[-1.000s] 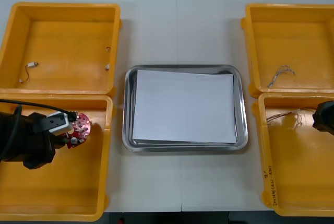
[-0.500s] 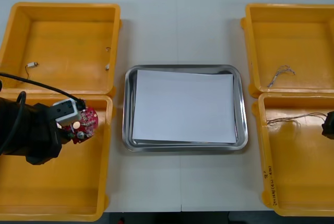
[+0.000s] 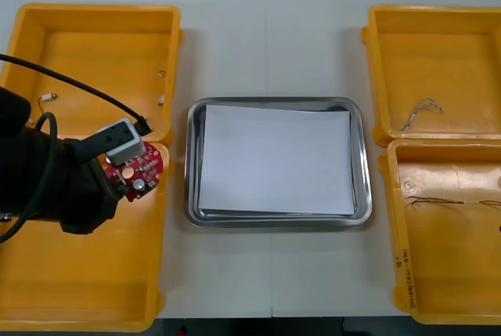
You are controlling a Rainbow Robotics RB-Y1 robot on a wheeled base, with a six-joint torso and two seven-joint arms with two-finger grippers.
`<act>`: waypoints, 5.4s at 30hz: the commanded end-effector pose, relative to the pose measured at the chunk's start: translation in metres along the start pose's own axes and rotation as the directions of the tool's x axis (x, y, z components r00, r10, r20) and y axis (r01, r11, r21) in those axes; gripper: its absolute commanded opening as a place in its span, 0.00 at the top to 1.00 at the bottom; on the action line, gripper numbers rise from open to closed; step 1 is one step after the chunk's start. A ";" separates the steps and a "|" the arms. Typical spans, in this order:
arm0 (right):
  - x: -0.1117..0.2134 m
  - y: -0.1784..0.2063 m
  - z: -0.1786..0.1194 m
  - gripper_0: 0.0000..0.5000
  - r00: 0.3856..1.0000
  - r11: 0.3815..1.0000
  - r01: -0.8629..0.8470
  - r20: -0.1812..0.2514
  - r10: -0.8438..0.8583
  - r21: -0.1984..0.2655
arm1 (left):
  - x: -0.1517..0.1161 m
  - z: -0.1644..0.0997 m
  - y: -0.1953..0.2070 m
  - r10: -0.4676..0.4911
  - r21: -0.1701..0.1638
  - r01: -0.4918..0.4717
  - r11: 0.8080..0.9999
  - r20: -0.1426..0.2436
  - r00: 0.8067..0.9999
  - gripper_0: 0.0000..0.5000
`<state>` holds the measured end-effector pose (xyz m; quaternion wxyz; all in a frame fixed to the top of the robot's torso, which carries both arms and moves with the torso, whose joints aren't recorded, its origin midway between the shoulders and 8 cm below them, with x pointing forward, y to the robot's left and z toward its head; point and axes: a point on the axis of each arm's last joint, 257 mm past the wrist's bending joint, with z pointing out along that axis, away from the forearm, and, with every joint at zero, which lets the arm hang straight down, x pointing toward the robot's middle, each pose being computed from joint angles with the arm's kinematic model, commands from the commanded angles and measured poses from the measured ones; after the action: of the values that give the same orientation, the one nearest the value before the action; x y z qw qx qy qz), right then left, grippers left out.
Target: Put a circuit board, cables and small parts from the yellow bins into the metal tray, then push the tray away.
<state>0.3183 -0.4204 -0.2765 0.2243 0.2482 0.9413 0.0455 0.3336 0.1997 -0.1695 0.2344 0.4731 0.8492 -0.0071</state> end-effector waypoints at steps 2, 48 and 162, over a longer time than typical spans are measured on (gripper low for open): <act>0.005 -0.028 -0.009 1.00 0.997 0.997 0.069 0.022 -0.070 0.046 | -0.034 -0.001 -0.014 -0.154 -0.047 0.156 0.987 0.044 0.987 1.00; -0.035 0.006 -0.020 0.00 0.997 1.000 -0.016 0.077 0.015 0.018 | -0.123 0.090 -0.067 -0.359 -0.072 0.372 0.926 0.148 0.922 1.00; -0.027 -0.008 0.073 1.00 0.638 0.637 -0.770 0.027 0.769 0.043 | -0.111 0.002 0.047 -0.651 -0.086 0.662 0.745 0.125 0.749 0.00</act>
<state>0.3765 -0.4366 -0.3314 0.1759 0.6183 0.7573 0.1148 0.4094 0.1207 -0.1586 0.2453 0.1681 0.9535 -0.0485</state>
